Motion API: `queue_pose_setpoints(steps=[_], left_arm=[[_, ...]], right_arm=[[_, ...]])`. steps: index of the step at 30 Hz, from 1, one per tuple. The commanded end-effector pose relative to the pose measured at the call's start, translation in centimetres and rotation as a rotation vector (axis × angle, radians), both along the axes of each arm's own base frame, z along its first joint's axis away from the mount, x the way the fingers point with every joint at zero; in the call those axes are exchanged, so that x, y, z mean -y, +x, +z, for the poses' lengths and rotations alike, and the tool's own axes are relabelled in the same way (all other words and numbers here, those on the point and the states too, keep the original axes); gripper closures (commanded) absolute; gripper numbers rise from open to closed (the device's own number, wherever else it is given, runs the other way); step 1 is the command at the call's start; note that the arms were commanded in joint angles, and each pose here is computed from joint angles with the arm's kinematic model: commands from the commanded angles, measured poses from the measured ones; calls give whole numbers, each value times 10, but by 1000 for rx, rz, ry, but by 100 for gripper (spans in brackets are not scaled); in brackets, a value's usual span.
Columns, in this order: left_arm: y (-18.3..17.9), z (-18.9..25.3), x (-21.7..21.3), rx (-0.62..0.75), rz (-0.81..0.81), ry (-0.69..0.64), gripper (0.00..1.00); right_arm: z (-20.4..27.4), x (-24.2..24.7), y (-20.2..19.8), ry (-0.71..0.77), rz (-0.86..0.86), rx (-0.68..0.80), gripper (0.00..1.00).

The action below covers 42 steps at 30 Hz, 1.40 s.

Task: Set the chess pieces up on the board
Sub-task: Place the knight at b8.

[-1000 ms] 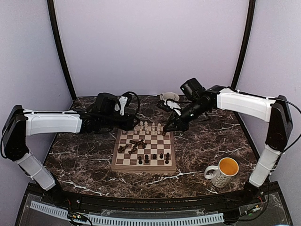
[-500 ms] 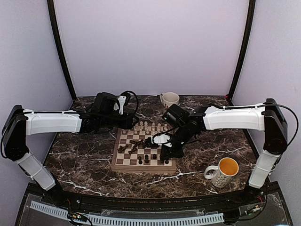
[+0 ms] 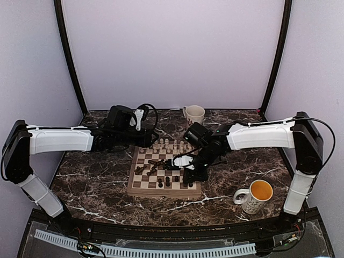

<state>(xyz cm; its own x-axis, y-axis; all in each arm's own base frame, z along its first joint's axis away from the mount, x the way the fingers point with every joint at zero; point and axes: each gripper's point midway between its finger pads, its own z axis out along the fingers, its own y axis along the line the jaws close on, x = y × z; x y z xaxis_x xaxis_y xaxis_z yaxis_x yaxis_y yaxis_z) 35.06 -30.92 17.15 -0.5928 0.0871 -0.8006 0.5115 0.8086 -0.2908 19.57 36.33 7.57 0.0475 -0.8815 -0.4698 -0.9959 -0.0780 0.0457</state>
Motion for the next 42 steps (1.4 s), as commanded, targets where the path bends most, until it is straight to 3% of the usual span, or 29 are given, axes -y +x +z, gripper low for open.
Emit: queue_pose_setpoints(steps=[1,17,25,35,38,39,40,41,42], left_arm=[[2,7,-1,7,7,-19,49],[2,3,1,-2,-2,-14,50],[1,0,1,-5,-7,-10,50],[-1,6,1,3,-26,-4,50],[-12,15,9,18,-103,-38,53],[-14,19,10,24,-117,-50,54],[-15,22,10,25,-119,-57,54],[-16,24,9,27,-116,-60,53],[-16,26,7,28,-113,-59,49]], right_arm=[[4,-13,3,30,11,11,90],[-4,-16,2,15,14,4,87],[-7,-16,-1,-3,21,16,76],[27,-26,2,33,-1,-4,70],[49,-29,5,67,-13,-10,68],[57,-30,6,82,-19,-19,64],[66,-31,7,99,-24,-32,19],[74,-32,10,120,-33,-37,0],[82,-33,13,138,-48,-39,2]])
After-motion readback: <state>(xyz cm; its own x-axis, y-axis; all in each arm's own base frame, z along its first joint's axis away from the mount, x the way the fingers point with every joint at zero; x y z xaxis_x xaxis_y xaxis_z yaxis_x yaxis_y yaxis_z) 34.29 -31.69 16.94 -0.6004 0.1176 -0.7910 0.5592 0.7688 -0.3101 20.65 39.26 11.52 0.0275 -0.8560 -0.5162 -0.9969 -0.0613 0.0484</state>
